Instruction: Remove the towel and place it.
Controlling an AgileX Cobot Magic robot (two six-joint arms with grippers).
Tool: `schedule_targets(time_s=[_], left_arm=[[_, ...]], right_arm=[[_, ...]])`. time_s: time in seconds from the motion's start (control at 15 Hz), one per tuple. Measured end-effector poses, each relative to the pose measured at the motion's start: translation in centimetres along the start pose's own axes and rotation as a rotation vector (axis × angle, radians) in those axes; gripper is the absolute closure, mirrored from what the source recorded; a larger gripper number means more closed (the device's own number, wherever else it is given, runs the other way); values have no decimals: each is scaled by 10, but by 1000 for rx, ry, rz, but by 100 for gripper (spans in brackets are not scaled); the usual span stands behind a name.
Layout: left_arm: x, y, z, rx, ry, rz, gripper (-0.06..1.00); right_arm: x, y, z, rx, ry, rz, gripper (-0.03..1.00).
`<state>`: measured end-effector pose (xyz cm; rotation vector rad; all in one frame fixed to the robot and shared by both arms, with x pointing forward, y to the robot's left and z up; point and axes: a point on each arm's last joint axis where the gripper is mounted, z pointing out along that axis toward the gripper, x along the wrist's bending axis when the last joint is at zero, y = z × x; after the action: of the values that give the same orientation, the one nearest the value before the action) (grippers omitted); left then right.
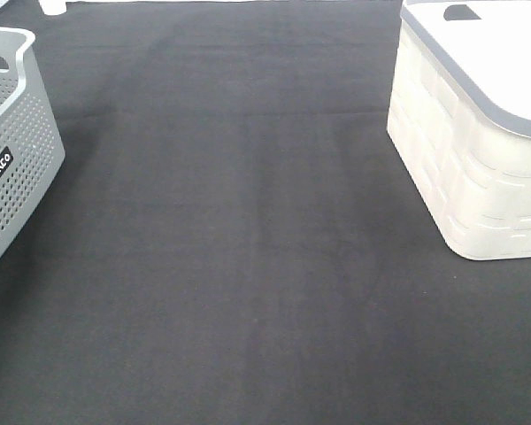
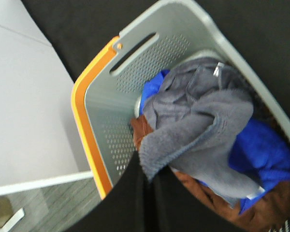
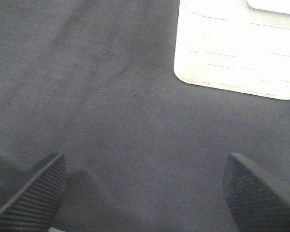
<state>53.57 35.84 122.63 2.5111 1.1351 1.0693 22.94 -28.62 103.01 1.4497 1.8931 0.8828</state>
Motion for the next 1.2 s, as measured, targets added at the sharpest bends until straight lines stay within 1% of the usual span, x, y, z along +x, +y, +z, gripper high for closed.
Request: schedule_targets(time_s=[0.07,0.13,0.2,0.27,0.33,0.53,0.6,0.67,0.73,0.8,0.93,1.07,1.2], left_arm=[[-2,7,-7,-78,6,-10,94],[-2,7,-7,-78,6,-10,94],[-5,11,-13,-119,6,22,94],[-11,20,-22,-179,4,92,94],[-19,40,-40,-336,57,192,94],[-24,75,-68,-556,190,269,94],[-27,86,-76,-613,225,308,94],[-32,96,-82,-663,234,340,94],[-41,106,-84,-697,210,370,94],[-52,113,-78,-699,155,401,94],[-73,124,-55,-654,6,464,94],[-91,136,-34,-626,-87,521,94],[-107,146,-25,-634,-129,574,94]], right_arm=[[0,0,0,0,0,0,12],[0,0,0,0,0,0,12],[0,0,0,1,0,0,12],[0,0,0,1,1,0,12],[0,0,0,1,1,0,12],[0,0,0,1,1,0,12],[0,0,0,1,1,0,12],[0,0,0,-1,1,0,12],[0,0,0,-1,1,0,12],[1,0,0,-4,8,3,12],[5,2,0,-15,58,21,12],[13,8,3,-10,167,18,12],[23,21,9,-4,321,-31,12]])
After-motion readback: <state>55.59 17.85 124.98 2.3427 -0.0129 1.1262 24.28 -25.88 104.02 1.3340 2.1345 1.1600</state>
